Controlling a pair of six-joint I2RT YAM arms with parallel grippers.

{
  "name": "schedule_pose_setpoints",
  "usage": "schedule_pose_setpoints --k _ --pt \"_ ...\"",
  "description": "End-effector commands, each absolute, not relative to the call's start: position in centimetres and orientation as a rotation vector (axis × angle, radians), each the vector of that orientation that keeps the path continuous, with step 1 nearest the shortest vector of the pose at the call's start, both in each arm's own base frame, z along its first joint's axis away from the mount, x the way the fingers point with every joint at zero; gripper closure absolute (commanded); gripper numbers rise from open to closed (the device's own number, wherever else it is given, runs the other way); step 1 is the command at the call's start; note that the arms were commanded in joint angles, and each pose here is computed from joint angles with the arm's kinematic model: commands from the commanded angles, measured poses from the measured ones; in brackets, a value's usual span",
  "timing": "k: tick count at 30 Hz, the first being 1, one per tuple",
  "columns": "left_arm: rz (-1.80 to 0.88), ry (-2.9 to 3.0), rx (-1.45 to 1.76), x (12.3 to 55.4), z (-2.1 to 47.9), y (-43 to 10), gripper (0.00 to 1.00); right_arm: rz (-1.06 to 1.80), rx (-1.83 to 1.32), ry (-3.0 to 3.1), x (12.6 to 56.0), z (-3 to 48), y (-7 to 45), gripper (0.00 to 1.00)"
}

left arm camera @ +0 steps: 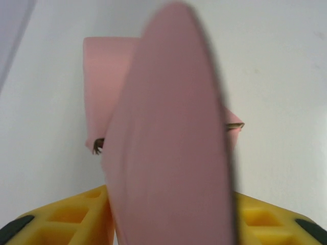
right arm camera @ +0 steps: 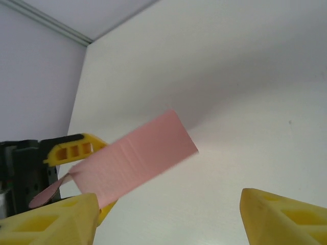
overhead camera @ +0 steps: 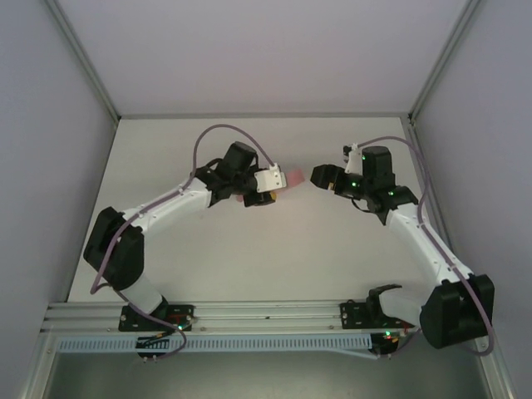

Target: Assemble paper box

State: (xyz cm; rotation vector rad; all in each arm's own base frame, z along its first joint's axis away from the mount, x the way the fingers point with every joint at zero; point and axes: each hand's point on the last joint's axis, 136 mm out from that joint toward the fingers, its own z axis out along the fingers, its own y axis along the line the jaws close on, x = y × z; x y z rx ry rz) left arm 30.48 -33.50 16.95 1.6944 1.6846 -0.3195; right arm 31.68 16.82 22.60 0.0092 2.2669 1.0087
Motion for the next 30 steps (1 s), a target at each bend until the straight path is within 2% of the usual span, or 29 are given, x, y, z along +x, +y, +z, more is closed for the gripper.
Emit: schedule_pose_setpoints --k 1,7,14,17,20,30 --pt "-0.394 1.901 2.025 25.7 12.0 -30.3 0.56 0.969 -0.122 2.193 31.7 22.9 16.9 0.26" --pt "-0.262 2.031 2.122 26.6 10.4 -29.8 0.50 0.895 -0.072 2.326 31.2 19.9 16.0 0.25" --pt "-0.143 2.043 2.256 27.0 8.0 -31.3 0.52 0.853 -0.036 2.365 31.0 18.7 15.3 0.26" --pt "-0.174 2.041 2.282 27.2 6.8 -31.7 0.50 0.834 -0.039 2.372 30.8 18.4 15.1 0.26" --pt "-0.247 2.012 2.278 27.5 6.8 -32.0 0.38 0.814 -0.083 2.372 30.5 18.0 15.0 0.26" --pt "-0.371 1.994 2.236 28.2 7.7 -31.0 0.30 0.990 -0.355 2.167 29.8 18.9 18.2 0.29"
